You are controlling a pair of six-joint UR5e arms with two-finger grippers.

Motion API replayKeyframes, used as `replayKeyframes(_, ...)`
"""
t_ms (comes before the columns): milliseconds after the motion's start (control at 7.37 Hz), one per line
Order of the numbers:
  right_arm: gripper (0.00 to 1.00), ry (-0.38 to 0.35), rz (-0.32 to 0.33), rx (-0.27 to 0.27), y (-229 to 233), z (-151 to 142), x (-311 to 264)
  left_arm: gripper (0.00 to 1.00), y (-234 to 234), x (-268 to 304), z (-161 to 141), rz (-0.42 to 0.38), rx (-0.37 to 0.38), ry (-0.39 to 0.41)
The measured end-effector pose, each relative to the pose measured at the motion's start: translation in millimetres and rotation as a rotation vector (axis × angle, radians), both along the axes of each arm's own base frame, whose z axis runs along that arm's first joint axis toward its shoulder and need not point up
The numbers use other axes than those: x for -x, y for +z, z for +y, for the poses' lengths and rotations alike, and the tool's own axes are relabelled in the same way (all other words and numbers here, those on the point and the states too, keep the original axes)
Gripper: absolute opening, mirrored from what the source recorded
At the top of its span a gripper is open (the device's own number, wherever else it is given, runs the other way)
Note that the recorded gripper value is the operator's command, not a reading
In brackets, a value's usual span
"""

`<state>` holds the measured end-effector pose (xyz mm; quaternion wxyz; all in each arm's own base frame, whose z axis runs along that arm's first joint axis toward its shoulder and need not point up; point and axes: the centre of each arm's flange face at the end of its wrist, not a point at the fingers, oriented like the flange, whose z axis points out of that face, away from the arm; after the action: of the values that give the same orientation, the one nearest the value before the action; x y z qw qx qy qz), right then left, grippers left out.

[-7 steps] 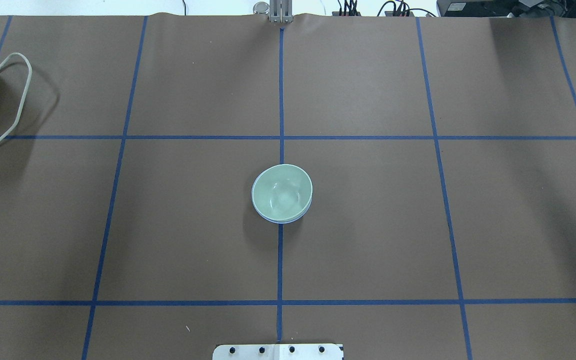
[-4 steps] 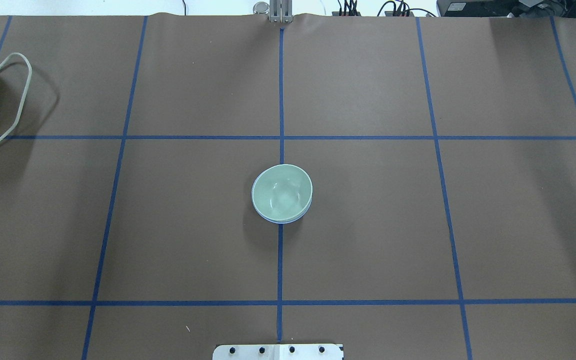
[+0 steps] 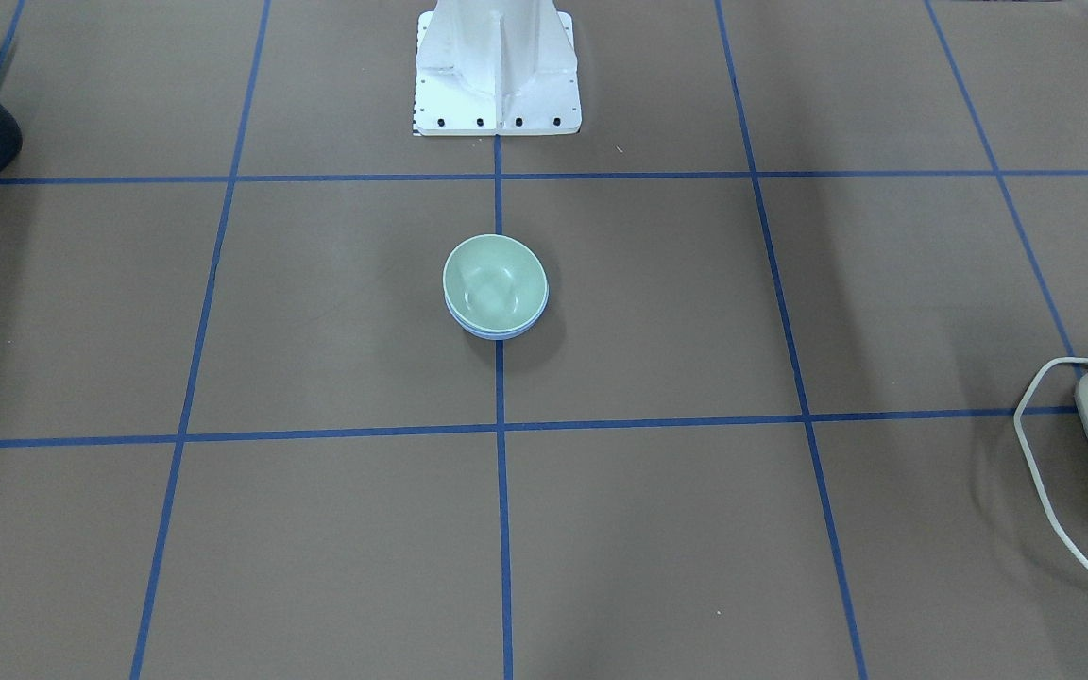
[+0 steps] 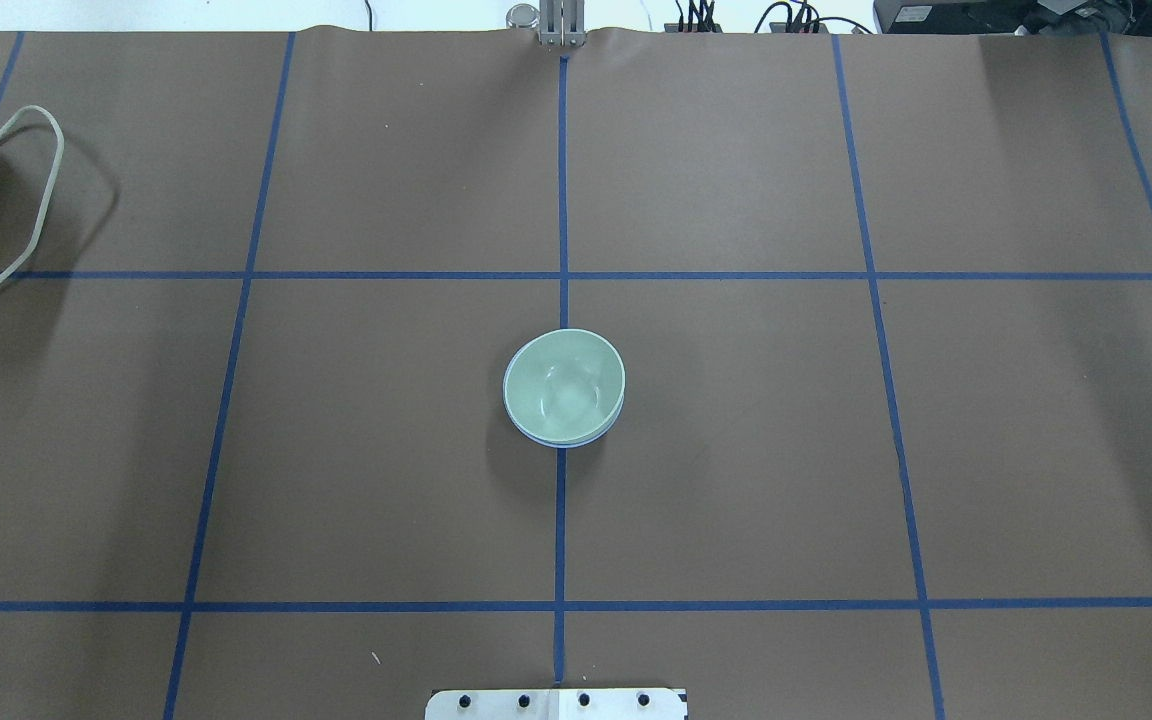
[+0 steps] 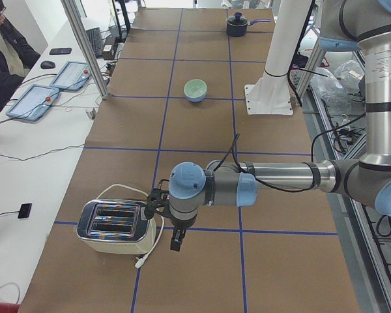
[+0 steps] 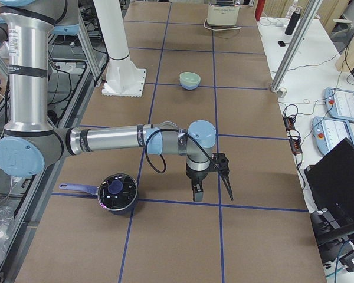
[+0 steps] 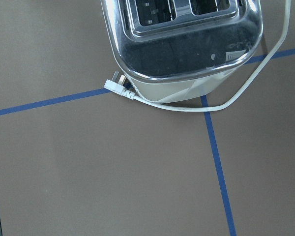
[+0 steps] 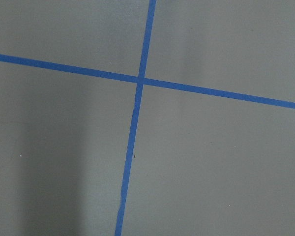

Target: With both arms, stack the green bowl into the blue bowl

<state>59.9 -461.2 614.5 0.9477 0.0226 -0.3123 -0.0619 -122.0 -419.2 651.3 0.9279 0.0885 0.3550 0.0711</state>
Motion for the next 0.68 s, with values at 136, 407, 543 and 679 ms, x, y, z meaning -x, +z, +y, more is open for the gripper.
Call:
replayKeyframes(136,1.0,0.002,-0.002,0.002,0.1,0.0,0.2,0.98,-0.3,0.0,0.1,0.0,-0.001,0.001)
replayKeyframes(407,1.0,0.002,-0.004,0.004,0.4,0.0,0.4,0.98,-1.0,0.1,0.1,-0.001,-0.004,0.001)
replayKeyframes(543,1.0,0.003,-0.004,0.004,0.6,0.0,0.4,0.98,-1.2,0.2,0.1,-0.001,-0.004,0.0)
replayKeyframes(679,1.0,0.003,-0.004,0.005,1.0,0.0,0.4,0.98,-1.2,0.4,0.1,-0.001,-0.005,0.0)
